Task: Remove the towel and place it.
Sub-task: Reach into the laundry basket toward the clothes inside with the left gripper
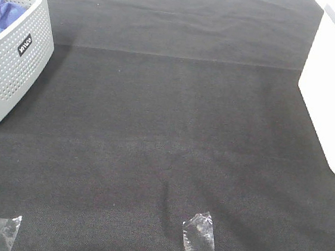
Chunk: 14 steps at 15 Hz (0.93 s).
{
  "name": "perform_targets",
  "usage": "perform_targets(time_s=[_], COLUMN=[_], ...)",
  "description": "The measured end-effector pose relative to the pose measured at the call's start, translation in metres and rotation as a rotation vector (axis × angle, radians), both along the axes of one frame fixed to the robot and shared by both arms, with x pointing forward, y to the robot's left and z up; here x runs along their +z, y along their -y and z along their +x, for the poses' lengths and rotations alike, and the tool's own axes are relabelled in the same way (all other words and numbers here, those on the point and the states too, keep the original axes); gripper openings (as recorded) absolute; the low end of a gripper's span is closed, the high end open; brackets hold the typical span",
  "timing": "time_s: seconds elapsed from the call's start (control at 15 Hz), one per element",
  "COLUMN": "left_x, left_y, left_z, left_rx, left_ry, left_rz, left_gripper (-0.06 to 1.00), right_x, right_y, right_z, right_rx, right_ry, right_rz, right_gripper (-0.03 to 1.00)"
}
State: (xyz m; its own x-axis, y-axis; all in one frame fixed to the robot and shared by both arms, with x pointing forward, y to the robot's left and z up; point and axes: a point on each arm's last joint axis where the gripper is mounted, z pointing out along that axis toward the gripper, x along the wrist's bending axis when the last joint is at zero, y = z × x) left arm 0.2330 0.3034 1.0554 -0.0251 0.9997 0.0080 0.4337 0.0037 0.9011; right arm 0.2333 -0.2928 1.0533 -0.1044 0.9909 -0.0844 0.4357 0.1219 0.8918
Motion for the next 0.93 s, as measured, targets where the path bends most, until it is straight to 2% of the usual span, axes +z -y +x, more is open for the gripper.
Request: perform_targets(time_s=[0.47, 0.73, 0.93], left_x=[0.0, -0.0001, -0.0001], left_y=[0.0, 0.0038, 0.0038], left_z=[0.0, 0.0001, 0.0001], left_rx=[0.0, -0.021, -0.021], left_ry=[0.0, 0.0, 0.0], left_rz=[0.0, -0.052, -0.053], left_gripper=[0.99, 0.99, 0.99], right_x=[0.0, 0.0, 0.0], right_y=[0.0, 0.0, 0.0], right_z=[0.0, 0.0, 0.0], right_rx=[0.0, 0.0, 0.0], right_ry=[0.0, 0.0, 0.0], right_rz=[0.0, 0.0, 0.0], right_gripper=[0.6, 0.6, 0.6])
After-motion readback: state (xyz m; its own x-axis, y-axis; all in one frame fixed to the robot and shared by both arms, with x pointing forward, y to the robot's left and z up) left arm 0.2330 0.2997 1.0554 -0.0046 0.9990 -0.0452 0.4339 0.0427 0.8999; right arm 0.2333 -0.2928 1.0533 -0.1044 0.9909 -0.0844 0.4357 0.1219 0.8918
